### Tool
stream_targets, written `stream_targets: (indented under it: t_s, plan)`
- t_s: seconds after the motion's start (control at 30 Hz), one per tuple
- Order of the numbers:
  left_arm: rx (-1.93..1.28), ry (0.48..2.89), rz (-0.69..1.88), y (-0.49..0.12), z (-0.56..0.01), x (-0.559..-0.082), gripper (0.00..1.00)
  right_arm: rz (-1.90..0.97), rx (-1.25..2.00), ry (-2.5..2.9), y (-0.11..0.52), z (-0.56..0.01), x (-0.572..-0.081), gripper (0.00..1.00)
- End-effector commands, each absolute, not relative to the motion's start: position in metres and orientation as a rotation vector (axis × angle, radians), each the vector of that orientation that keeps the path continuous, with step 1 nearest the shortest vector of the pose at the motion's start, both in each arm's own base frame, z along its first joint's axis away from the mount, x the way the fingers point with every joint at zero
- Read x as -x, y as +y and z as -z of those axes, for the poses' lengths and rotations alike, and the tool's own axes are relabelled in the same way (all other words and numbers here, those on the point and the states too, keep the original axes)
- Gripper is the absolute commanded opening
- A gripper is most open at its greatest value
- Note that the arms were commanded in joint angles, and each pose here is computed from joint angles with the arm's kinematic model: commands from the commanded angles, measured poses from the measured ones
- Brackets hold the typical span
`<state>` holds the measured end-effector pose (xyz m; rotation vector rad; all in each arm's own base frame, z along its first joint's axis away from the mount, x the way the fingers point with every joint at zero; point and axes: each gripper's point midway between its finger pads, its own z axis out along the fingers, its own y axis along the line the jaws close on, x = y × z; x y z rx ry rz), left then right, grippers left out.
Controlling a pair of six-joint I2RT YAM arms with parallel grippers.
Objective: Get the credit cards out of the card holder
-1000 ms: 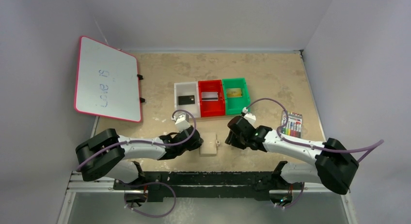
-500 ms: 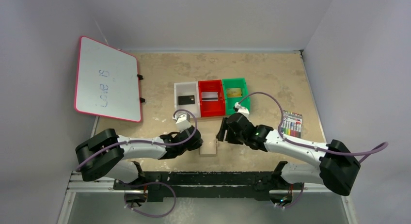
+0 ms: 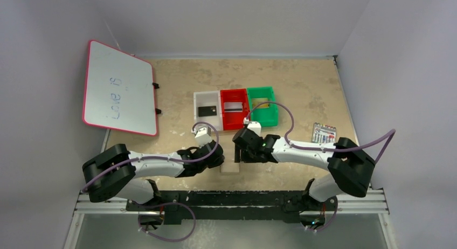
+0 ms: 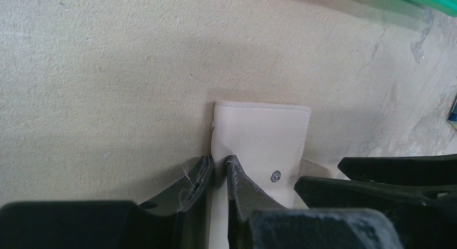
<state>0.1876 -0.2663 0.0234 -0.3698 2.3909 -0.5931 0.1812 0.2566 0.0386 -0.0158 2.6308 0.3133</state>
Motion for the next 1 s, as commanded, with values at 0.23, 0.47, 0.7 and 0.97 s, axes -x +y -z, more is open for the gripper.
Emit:
stream_targets:
  t_s: [0.23,0.47,0.7,0.97]
  plan:
    - [0.333,2.403,0.500,-0.248,-0.019,-0.182,0.13,-0.207,-0.157,2.636,0.224,-0.033,-0.173,0.48]
    - [0.333,2.401,0.514,-0.248,-0.021,-0.182,0.13,-0.456,-0.159,2.576,0.235,-0.042,-0.182,0.25]
    - [0.333,2.402,0.542,-0.252,-0.022,-0.181,0.13,-0.647,-0.080,2.525,0.256,-0.060,-0.191,0.32]
    - [0.337,2.401,0.546,-0.253,-0.022,-0.181,0.13,-0.740,-0.094,2.542,0.260,-0.054,-0.182,0.30]
